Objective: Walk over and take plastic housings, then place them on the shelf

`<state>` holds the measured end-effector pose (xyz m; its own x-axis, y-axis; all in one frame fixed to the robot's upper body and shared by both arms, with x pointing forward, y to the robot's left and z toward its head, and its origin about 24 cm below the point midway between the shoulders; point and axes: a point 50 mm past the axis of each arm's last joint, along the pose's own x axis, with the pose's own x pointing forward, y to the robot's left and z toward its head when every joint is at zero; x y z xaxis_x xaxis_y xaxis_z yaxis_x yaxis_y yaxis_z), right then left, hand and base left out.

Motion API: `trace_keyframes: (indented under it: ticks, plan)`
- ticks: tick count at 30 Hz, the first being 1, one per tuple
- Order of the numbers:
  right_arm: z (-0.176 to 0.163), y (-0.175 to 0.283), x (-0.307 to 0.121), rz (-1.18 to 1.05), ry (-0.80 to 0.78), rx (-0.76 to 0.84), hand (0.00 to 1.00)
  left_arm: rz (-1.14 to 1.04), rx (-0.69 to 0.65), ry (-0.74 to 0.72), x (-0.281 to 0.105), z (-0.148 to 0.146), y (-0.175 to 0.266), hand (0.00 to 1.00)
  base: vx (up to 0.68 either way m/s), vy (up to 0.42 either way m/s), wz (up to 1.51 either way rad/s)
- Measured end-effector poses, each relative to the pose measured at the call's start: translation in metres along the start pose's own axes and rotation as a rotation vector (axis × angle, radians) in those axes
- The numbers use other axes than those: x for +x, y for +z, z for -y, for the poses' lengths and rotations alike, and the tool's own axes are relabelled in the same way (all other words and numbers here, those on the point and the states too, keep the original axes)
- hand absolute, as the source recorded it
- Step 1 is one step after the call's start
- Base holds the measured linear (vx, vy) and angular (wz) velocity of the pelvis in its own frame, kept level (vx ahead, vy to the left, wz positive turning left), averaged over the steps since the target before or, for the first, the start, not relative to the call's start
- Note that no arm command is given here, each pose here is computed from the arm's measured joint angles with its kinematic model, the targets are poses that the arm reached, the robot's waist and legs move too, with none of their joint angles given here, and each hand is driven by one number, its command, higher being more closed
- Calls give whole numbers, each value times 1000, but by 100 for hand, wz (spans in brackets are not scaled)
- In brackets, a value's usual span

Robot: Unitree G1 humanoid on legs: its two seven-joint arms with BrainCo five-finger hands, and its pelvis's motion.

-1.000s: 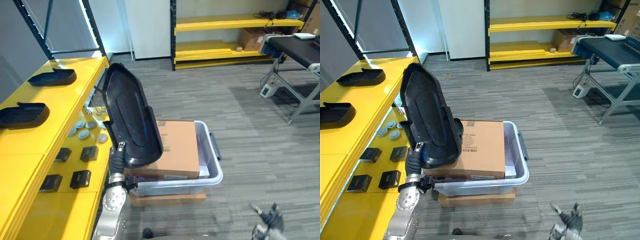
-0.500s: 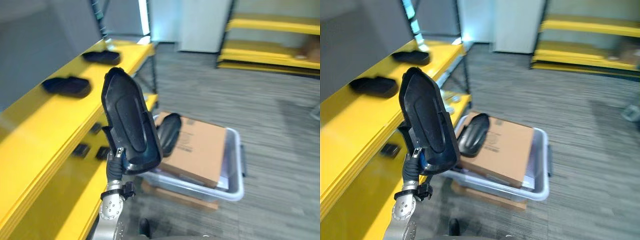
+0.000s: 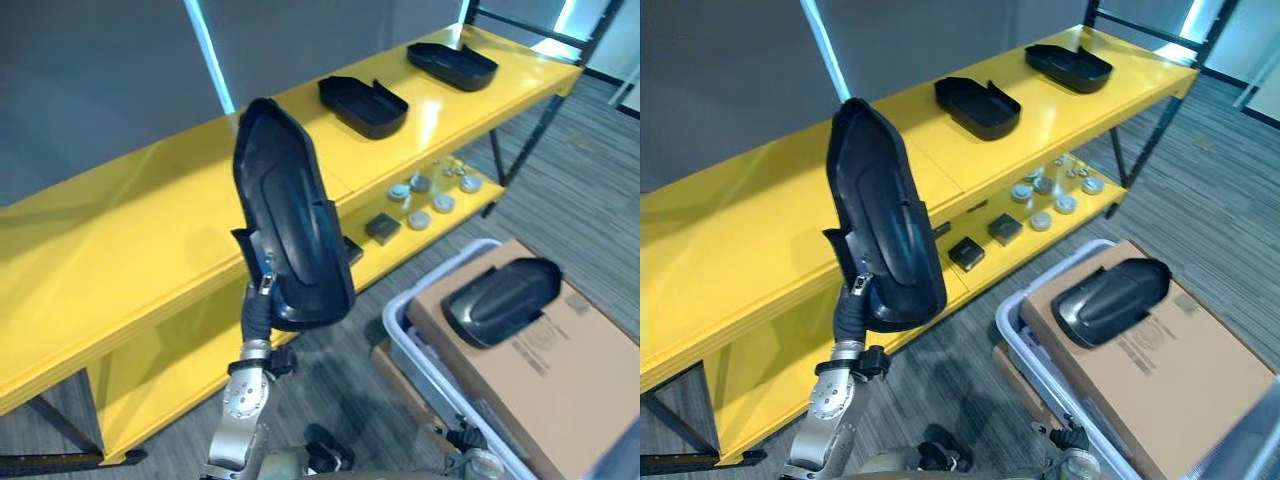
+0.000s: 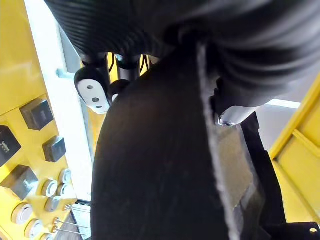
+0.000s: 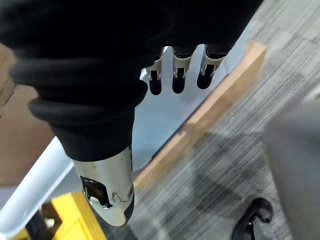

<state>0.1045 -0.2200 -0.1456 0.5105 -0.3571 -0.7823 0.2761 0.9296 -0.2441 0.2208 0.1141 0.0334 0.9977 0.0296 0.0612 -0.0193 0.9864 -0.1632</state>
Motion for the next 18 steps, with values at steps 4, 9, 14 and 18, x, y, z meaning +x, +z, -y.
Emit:
trace_keyframes:
  ticks: [4, 9, 14, 18]
  plan:
    - [3, -17, -6, -46, -4, -4, 0, -7, 16, -5, 3, -1, -2, 100, 186, -44, 107]
    - [2, -14, -5, -40, 21, -4, 0, -41, 21, 36, -3, -11, -9, 100, 201, -128, 18]
    - [2, -18, -7, -44, 30, 1, 0, -42, 23, 8, -3, -9, -9, 100, 117, -109, -7]
    - [3, -18, -7, -39, 27, 1, 0, -32, 68, 35, 2, -10, -9, 100, 34, -85, 3]
